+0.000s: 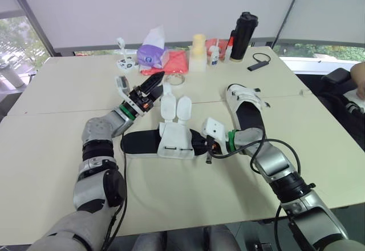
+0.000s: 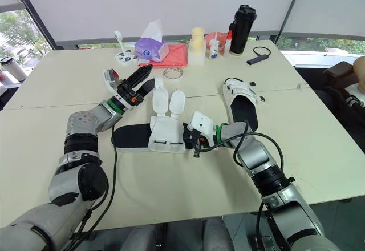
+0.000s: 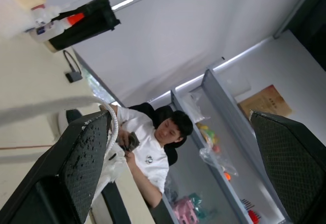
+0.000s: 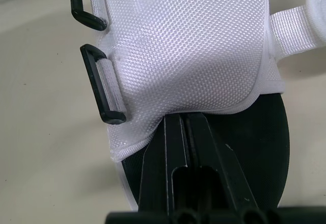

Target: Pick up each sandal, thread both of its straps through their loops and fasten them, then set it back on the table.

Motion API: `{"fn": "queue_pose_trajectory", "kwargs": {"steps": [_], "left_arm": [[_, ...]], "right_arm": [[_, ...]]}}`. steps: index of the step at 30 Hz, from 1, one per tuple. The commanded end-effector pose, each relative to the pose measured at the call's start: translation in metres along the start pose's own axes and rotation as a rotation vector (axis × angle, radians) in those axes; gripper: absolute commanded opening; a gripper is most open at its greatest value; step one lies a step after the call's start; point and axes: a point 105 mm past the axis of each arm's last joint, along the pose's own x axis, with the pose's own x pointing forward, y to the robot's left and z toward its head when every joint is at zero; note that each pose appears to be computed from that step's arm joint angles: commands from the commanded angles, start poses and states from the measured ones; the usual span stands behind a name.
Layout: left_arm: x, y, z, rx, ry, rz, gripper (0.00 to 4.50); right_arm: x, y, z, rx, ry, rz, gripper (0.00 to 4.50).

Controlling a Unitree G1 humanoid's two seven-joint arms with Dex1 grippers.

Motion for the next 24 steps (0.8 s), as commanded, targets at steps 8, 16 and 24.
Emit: {"fn": "queue_pose_trajectory", "kwargs": {"steps": [8, 16, 24], "left_arm": [[-0.004, -0.012, -0.001, 0.101, 0.055, -0.032, 1.23], [-0.011, -0.024, -0.008, 0.223, 0.147, -0.063, 0.07], [-0.032, -0.066, -0.035, 0.502, 0.371, -0.208, 0.07]], "right_arm": [[0.002, 0.004, -0.017, 0.028, 0.063, 0.002, 0.0], [0.003, 0.005, -0.017, 0.029, 0.061, 0.002, 0.0], [0.003, 0.005, -0.017, 0.026, 0.061, 0.002, 0.0]]}}
